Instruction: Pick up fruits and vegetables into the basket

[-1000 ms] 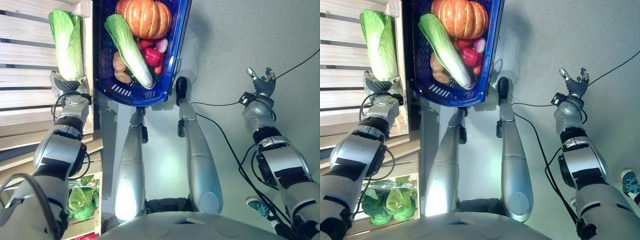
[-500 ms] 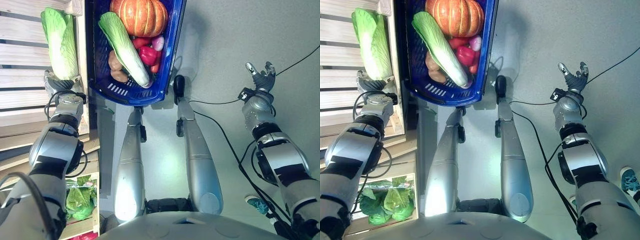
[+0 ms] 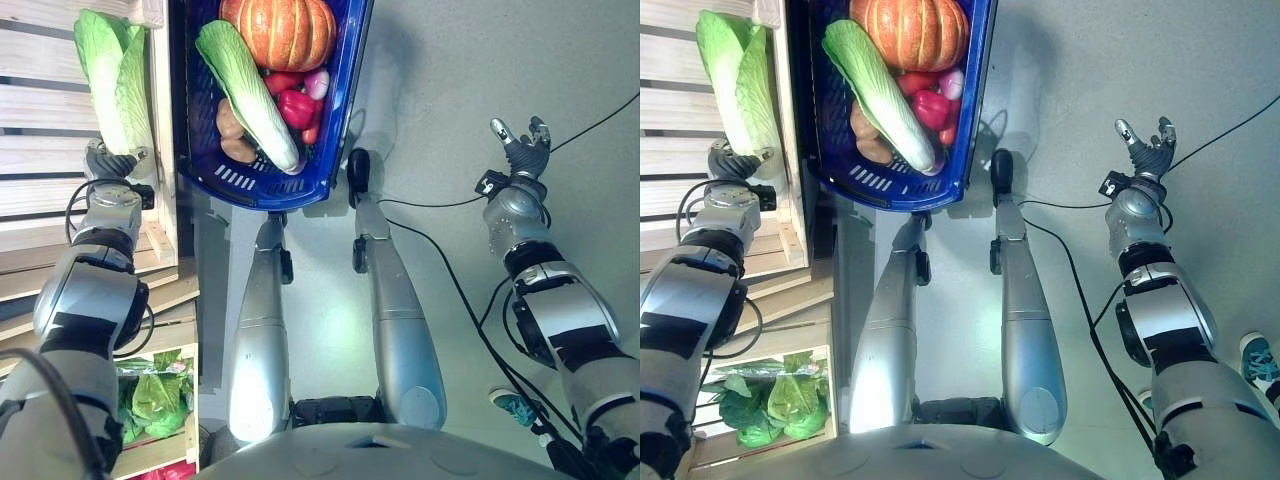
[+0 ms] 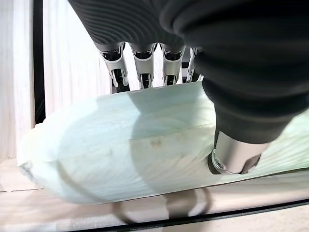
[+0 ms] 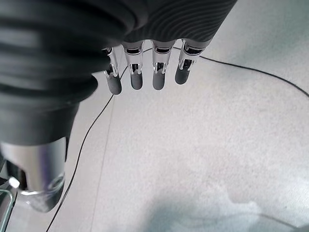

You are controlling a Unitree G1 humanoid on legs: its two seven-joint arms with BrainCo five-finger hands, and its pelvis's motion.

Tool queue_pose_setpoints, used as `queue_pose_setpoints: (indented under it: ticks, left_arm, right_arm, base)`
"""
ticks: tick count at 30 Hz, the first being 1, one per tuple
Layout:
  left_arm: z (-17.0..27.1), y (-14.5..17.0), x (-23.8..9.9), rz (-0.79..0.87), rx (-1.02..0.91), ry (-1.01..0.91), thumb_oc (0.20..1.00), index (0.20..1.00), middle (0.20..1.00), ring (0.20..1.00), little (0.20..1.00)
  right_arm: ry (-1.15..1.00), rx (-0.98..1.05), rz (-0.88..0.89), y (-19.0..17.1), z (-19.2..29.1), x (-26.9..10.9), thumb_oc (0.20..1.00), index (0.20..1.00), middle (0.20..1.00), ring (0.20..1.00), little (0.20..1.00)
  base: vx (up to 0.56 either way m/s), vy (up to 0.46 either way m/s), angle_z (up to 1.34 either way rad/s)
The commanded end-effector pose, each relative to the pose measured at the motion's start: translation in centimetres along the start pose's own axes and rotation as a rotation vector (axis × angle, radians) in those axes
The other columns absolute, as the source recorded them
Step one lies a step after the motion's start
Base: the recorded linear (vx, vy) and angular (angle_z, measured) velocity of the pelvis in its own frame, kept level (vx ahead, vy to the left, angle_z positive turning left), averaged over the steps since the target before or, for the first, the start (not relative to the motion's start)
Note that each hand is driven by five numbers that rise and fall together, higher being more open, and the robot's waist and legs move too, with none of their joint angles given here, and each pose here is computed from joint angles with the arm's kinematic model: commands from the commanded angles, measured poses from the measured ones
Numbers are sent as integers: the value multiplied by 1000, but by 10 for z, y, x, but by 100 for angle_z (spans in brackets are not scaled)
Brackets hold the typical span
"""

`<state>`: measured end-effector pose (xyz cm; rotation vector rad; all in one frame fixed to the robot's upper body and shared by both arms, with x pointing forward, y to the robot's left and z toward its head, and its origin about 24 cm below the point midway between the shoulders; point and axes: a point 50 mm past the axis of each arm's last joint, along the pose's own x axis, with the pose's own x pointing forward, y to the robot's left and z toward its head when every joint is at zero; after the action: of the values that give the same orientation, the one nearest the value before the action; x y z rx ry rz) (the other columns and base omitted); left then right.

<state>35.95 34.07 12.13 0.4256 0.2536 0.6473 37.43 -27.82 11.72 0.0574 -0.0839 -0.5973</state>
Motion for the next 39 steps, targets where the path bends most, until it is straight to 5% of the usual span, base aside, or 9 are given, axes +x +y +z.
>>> queue_pose_setpoints:
  ticks: [1, 23, 39]
  left_arm:
    - [-18, -40, -12, -183, 1, 62, 200, 200, 200, 200, 200]
    - [-28, -24, -27, 33, -442, -157, 200, 200, 200, 200, 200]
    - [53, -38, -71, -64, -465, -661, 200, 200, 200, 200, 200]
  right_arm:
    - [10, 9, -37, -16, -11, -4, 1000, 1000, 1000, 1000, 1000]
    - [-42, 89, -11, -19, -22, -19, 1000, 1000, 1000, 1000, 1000]
    - [-191, 166, 87, 1, 9, -33, 1000, 1000, 1000, 1000, 1000]
  base:
    - [0, 0, 0]
    - [-6, -23, 0]
    - [-3, -4, 0]
